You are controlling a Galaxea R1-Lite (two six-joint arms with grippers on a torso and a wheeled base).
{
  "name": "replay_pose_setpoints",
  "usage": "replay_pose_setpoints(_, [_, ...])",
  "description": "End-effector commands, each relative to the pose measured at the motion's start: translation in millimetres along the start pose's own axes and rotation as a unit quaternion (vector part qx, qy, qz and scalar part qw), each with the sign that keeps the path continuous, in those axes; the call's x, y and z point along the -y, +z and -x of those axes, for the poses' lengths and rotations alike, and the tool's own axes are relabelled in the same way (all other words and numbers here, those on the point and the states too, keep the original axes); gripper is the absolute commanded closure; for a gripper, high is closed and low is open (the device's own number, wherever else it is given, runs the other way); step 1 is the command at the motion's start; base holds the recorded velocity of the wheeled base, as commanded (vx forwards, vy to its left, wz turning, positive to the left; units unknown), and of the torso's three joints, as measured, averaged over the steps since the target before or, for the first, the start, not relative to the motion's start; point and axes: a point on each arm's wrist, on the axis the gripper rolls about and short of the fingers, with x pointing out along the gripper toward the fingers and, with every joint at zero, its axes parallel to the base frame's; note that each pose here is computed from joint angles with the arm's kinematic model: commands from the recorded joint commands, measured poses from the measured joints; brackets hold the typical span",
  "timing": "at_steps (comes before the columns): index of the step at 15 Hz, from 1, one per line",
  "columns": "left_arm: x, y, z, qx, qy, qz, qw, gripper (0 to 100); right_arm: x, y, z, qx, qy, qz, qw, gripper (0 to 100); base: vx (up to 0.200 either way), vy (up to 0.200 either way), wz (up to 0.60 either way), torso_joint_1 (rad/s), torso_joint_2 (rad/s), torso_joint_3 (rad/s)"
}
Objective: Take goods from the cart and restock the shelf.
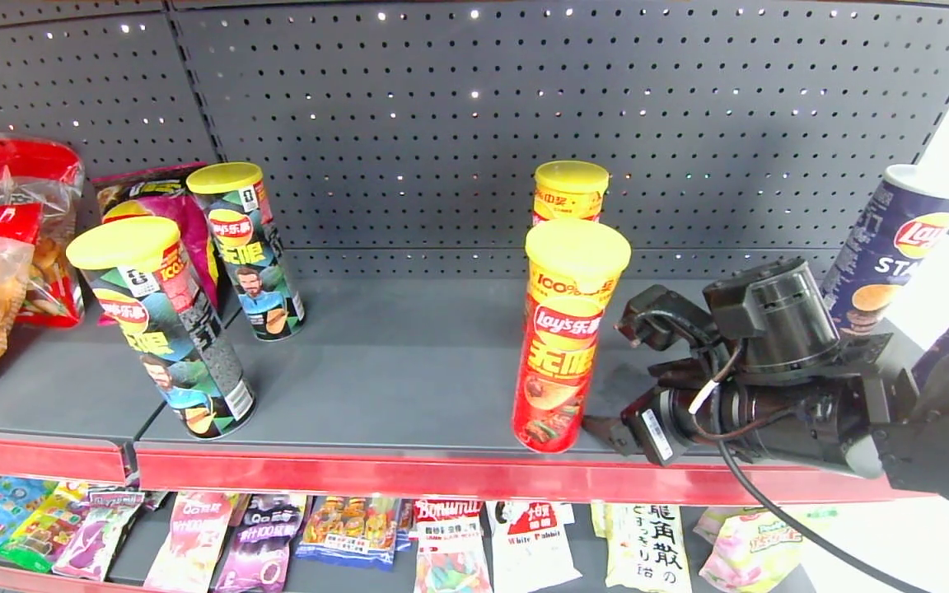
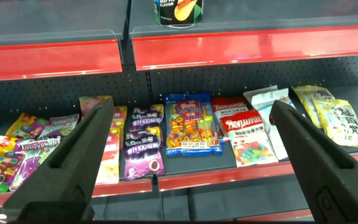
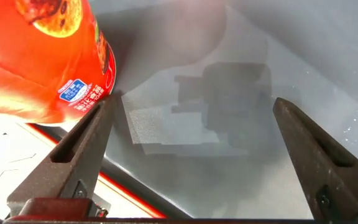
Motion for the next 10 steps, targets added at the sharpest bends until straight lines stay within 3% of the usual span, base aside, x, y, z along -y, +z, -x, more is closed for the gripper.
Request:
replay_pose_setpoints(1, [0.0,0.0,-0.1,-0.001,0.0,0.0,1.0,0,0.7,-0.8,-1.2,-0.003,-0.002,0.0,1.0,0,0.0,0.0,0.0,0.0,0.0,0.0])
replay_pose_setpoints(10, [0.0,0.0,-0.1,-0.001,0.001,0.001,1.0,0,4.6,4.1,-5.8,0.012,-0.018,-0.007,1.0,0,0.0,0.0,0.0,0.0,0.0,0.0])
